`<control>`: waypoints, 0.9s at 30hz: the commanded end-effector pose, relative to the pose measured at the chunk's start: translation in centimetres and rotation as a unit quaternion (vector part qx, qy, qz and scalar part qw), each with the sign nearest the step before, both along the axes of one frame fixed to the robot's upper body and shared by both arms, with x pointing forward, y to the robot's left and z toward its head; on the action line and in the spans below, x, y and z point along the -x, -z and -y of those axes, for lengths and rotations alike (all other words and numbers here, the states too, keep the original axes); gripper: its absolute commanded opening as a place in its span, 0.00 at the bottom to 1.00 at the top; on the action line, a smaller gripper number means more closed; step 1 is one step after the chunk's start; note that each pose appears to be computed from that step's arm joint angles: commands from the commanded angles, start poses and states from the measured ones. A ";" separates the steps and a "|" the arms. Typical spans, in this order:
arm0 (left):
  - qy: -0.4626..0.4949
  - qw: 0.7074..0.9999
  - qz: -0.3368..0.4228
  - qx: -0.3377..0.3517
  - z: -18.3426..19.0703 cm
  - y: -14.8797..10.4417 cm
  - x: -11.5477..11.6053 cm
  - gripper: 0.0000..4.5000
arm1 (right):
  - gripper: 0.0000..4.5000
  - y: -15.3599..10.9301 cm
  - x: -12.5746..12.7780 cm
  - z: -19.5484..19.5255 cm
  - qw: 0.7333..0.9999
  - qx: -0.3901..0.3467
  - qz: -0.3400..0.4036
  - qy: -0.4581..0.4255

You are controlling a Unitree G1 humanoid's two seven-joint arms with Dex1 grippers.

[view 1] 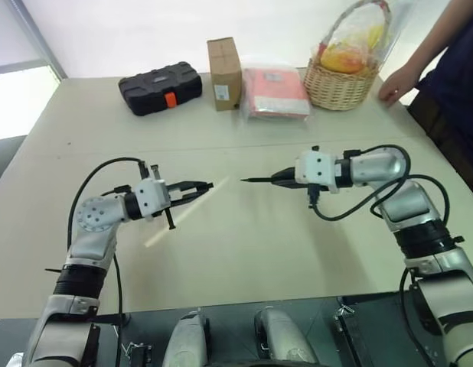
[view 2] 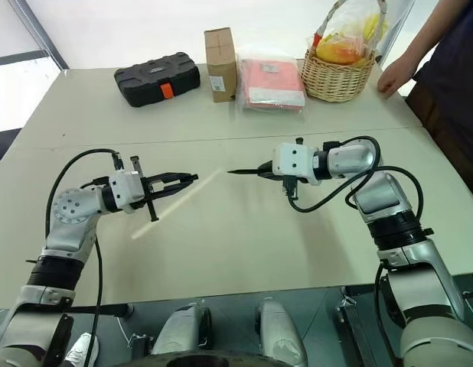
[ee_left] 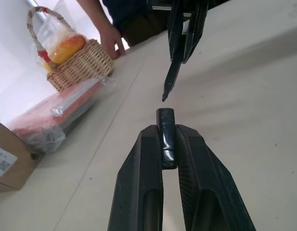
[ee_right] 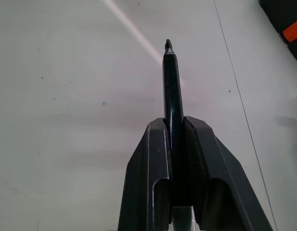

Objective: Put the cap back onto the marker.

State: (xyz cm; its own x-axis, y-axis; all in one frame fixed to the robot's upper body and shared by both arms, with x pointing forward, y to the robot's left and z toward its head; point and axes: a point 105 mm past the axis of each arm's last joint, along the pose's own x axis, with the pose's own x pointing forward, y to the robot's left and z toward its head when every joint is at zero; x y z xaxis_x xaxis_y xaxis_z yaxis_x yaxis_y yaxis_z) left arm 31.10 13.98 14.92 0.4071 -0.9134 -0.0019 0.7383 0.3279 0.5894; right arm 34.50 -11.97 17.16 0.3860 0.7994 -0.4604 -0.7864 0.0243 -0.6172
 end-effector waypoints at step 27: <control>-0.004 0.983 -0.158 0.097 -1.4 -1.7 2.0 0.00 | 0.01 -1.1 2.0 -3.7 0.993 -0.070 -0.071 -0.065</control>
